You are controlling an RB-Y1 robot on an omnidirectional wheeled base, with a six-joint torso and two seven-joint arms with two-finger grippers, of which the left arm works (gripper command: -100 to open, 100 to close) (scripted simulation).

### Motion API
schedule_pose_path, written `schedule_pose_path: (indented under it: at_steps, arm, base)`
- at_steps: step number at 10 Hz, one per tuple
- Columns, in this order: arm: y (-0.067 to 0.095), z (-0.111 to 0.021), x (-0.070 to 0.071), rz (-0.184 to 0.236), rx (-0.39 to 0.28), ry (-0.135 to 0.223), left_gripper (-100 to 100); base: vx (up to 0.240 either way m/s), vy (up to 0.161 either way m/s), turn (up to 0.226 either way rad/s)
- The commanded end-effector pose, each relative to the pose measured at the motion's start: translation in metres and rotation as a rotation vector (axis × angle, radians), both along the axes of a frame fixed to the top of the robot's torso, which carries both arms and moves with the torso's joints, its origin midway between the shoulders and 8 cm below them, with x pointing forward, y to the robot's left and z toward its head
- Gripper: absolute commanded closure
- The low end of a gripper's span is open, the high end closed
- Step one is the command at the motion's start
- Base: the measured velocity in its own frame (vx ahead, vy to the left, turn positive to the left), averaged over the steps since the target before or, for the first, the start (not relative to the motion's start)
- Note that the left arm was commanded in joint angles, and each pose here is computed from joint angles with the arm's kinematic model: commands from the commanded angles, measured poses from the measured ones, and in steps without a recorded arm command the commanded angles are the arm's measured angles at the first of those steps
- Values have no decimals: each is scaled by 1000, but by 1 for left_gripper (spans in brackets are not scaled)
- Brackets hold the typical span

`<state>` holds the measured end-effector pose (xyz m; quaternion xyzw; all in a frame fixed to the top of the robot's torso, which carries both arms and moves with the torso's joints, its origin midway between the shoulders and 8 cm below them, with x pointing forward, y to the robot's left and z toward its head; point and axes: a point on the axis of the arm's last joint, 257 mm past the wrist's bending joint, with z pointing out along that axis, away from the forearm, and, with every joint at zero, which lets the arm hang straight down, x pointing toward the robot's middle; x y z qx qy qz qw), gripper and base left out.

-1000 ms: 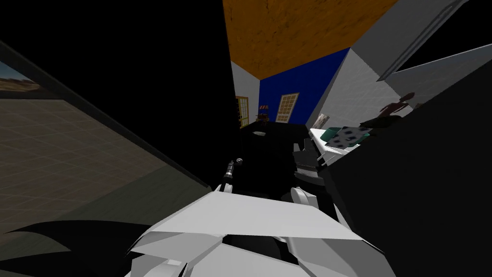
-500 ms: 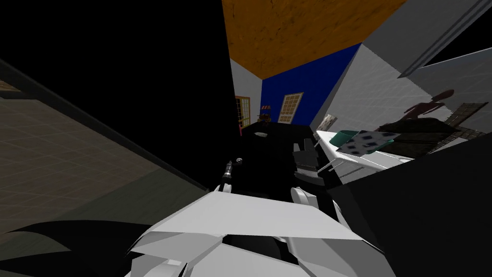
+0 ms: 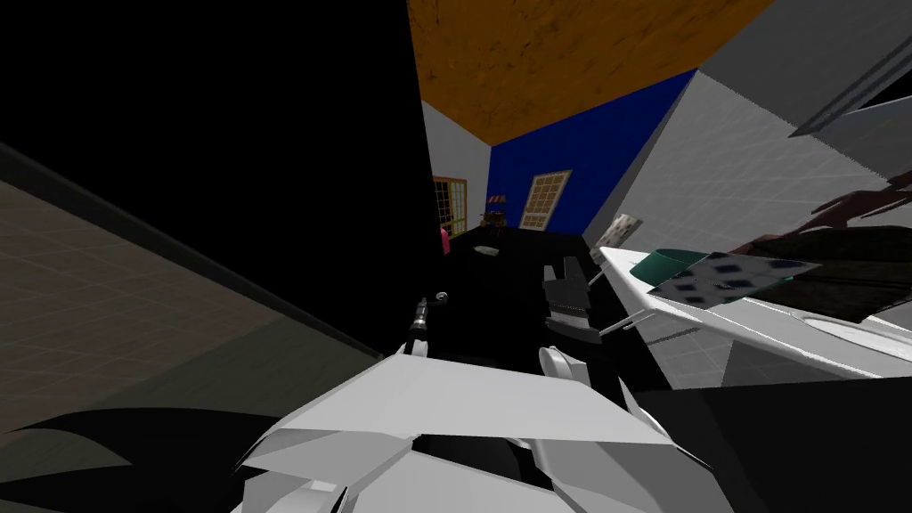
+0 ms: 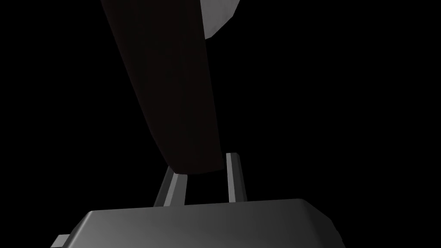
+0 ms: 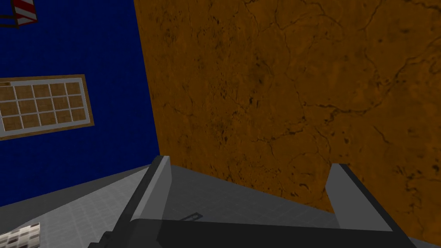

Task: Push the door open

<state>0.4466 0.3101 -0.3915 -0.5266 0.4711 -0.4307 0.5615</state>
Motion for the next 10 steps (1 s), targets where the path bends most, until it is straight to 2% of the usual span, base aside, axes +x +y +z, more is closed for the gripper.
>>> schedule_pose_path:
  at_steps: [1, 2, 3, 5, 8, 9, 10]
  arm:
    - [18, 8, 0, 39, 6, -18, 100]
    - [20, 8, -1, 53, 0, -19, 100]
    - [8, 0, 3, 21, 3, -4, -100]
    - [0, 0, 11, -3, 7, -5, -100]
    - [-30, -1, 29, -61, -1, -5, -100]
    - [-30, -1, 29, -61, -1, -5, -100]
    - [-38, -1, 33, -75, -6, -5, -100]
  base:
    - [212, -45, 105]
    - [218, -69, 113]
    - [91, -5, 186]
    - [-30, 80, 211]
    - [-46, 68, 254]
    - [-42, 8, 78]
    - [-35, -7, 109]
